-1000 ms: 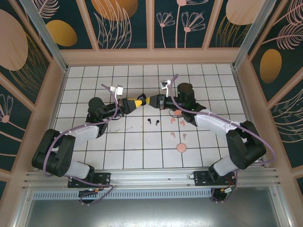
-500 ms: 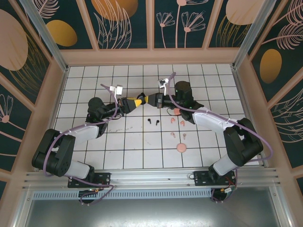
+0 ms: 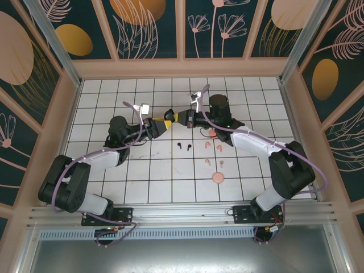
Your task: Insert the wireless bluetooth earbuds into the charging case
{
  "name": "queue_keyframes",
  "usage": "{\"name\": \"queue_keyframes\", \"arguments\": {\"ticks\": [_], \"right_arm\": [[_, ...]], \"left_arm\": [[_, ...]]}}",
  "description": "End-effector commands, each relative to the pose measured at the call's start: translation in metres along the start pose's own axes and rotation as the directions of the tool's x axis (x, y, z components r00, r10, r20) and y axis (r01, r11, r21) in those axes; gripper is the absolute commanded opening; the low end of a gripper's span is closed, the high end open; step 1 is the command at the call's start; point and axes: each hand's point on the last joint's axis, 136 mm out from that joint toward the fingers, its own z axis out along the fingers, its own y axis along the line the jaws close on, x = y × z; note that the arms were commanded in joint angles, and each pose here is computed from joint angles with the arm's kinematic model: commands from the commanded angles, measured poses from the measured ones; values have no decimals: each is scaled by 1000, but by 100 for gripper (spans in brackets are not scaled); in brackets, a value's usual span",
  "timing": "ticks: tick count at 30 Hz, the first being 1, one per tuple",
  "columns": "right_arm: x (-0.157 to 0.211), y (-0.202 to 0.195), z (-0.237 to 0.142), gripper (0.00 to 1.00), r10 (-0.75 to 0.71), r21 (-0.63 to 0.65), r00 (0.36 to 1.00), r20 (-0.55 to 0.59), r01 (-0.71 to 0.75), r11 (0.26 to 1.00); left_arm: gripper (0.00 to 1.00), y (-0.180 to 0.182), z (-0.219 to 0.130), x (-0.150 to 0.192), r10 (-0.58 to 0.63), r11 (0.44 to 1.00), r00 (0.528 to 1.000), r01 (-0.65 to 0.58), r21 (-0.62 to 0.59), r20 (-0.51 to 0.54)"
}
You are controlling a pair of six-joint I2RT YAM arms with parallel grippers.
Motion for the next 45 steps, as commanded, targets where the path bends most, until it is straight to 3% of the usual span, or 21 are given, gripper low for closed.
{"name": "queue_keyframes", "arguments": {"ticks": [1,6,10,15,19,27,33,45], "right_arm": [[-12,-11,-4,0,-72,73,997,-22,73,995],[-26,-45,-17,0,-171,220,980,-100,189,957],[-27,-64,-13,0,-249,262,945,-211,301,917],[-13,-72,-2,0,-302,187,888,-346,380,906],[-3,-79,1,0,-310,160,875,-371,389,907],[2,-74,-2,0,-312,109,873,-375,376,920],[-2,-64,-1,0,-325,71,876,-356,372,926],[-10,-52,1,0,-339,34,884,-322,369,929]], "left_arm": [[75,1,0,-20,108,988,994,-107,-110,4],[87,13,-1,-37,209,931,971,-234,-279,-117],[90,10,5,-48,268,902,937,-325,-283,-224],[87,15,20,-47,247,914,895,-342,-217,-371],[78,18,26,-41,226,935,864,-322,-149,-451],[61,26,26,-31,181,967,845,-246,-66,-503],[60,20,28,-18,156,985,842,-170,19,-516],[56,28,28,1,107,994,831,-93,53,-546]]}}
